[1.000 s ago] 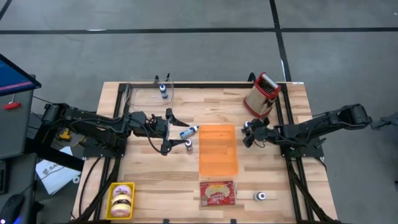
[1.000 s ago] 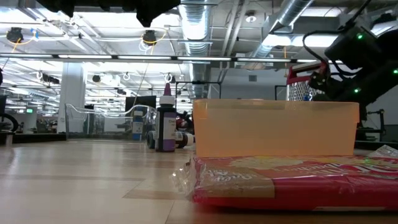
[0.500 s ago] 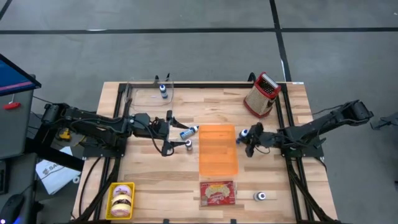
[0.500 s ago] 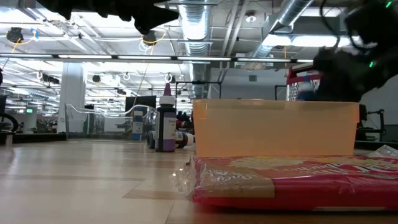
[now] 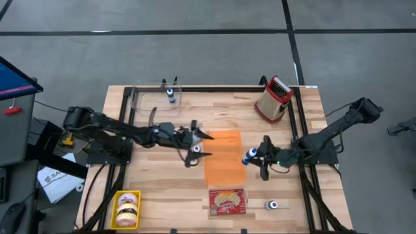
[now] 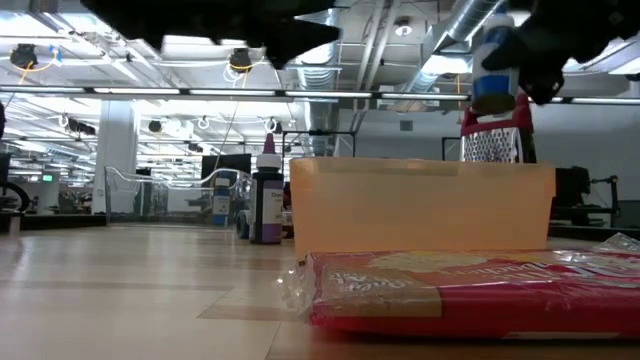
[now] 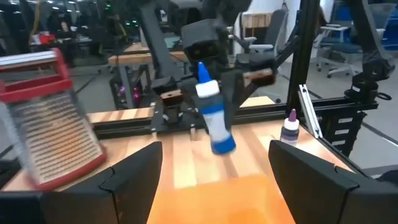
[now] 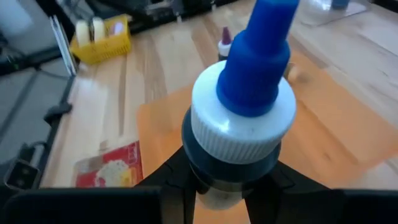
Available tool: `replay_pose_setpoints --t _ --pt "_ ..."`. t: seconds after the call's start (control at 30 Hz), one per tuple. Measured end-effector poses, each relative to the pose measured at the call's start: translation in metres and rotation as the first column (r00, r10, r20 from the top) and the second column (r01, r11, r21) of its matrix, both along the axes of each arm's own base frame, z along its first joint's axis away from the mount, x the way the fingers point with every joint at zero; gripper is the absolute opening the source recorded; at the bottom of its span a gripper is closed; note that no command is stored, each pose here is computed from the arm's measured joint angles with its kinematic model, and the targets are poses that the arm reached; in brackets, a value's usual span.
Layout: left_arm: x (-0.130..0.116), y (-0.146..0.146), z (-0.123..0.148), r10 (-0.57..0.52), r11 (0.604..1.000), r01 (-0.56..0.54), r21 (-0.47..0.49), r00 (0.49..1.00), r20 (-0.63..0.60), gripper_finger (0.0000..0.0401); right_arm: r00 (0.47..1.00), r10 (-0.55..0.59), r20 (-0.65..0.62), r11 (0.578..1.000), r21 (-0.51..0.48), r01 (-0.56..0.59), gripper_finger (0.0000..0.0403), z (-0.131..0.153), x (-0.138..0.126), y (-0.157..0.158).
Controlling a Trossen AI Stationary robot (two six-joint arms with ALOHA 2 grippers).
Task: Pick & Place Food Item
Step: Put the right blue food coloring bottle into the transparent bin
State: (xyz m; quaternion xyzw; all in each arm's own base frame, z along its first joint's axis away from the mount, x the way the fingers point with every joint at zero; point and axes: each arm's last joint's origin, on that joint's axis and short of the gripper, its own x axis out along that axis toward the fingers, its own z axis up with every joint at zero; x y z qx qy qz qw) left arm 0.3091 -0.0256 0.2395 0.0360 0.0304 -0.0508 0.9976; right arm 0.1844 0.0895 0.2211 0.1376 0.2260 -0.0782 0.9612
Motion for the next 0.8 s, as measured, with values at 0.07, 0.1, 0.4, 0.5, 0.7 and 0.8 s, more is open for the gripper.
replay_pose_setpoints --t 0.07,0.1,0.4,0.5,0.7,0.8 --pt "0.016 -0.002 0.000 -0.022 1.000 0.022 -0.005 1.000 -0.003 0.0292 0.999 0.015 -0.032 0.999 -0.035 -0.016 0.0088 0.003 0.008 0.006" --pt "0.023 -0.003 0.000 -0.038 0.999 0.038 -0.008 0.999 -0.009 0.0292 0.999 0.019 -0.044 0.999 -0.050 -0.021 0.0088 0.004 0.013 0.009" --pt "0.060 -0.009 0.000 -0.137 0.989 0.136 -0.060 0.990 -0.014 0.0292 0.992 0.088 -0.094 0.985 -0.141 -0.100 0.0088 0.013 0.047 0.030" --pt "0.066 -0.010 -0.001 -0.148 0.987 0.145 -0.064 0.989 -0.029 0.0292 0.991 0.104 -0.086 0.980 -0.159 -0.116 0.0088 0.018 0.055 0.034" --pt "0.075 -0.013 0.002 -0.175 0.982 0.173 -0.081 0.985 -0.016 0.0292 0.988 0.118 -0.097 0.972 -0.193 -0.135 0.0088 0.021 0.067 0.034" --pt "0.075 -0.015 0.000 -0.188 0.979 0.185 -0.084 0.982 -0.033 0.0292 0.988 0.118 -0.103 0.970 -0.201 -0.137 0.0088 0.022 0.074 0.030"
